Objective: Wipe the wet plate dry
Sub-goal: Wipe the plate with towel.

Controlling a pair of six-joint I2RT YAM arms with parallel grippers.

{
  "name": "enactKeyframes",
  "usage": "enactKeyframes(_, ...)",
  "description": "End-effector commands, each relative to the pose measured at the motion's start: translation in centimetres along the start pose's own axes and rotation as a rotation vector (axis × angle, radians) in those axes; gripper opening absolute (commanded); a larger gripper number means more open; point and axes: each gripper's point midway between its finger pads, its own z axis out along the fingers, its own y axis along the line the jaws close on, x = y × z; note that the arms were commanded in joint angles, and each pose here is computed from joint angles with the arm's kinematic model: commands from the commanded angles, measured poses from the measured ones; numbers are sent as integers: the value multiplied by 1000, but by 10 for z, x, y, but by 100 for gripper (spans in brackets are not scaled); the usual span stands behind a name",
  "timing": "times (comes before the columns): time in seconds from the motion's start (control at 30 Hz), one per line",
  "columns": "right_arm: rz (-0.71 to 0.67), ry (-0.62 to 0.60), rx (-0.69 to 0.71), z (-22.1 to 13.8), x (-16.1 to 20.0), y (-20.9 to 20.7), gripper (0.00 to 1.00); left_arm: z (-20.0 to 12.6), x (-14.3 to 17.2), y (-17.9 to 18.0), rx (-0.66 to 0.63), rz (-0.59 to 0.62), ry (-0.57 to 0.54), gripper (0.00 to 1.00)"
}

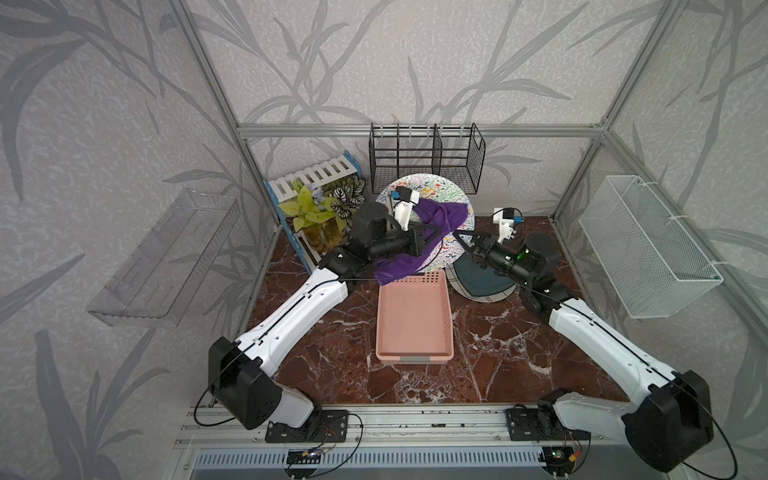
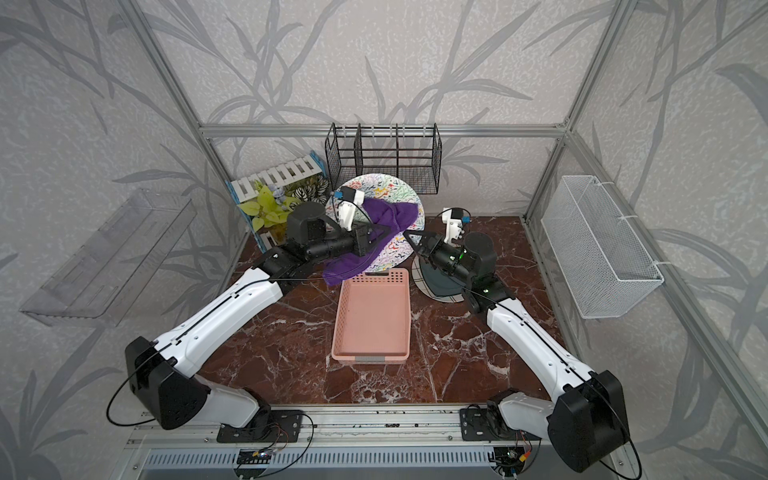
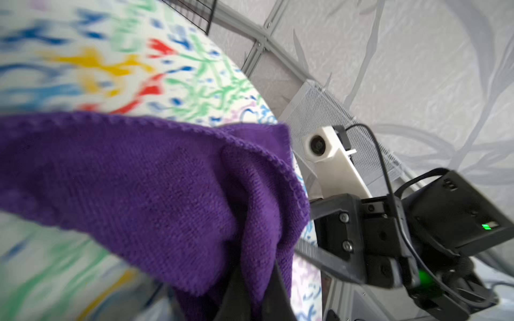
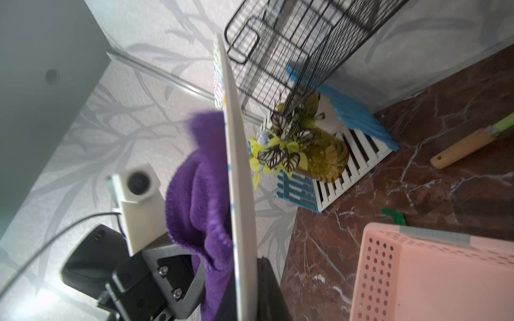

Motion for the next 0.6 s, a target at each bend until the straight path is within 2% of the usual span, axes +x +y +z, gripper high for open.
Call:
enactKeyframes(0.0,-63,-169,-333,-51,-43,97,0,-52,-64,-6,171,-210,-238,0)
enactKeyframes(0.07,-50,-199,-389,-65,-51,104,0,-80,-86,-15,288,-281,-345,0)
enactKeyframes(0.13,-42,-197,-438,-72,-49,112,0,-95,-99,-29,400,-338,-402,0)
enactKeyframes(0.27,-45,-172,-548,-78,-42,135,0,-113,-118,-53,594,-459,-453,0)
enactKeyframes(0.33,-42,-147,-559,-72,-36,139,0,-123,-128,-63,701,-508,-490,0)
enactKeyframes(0.47,-48,-85,-547,-53,-18,139,0,-135,-145,-97,926,-557,-492,0)
enactKeyframes(0.57,-40,-37,-585,-42,-4,145,0,-125,-148,-108,983,-594,-465,0)
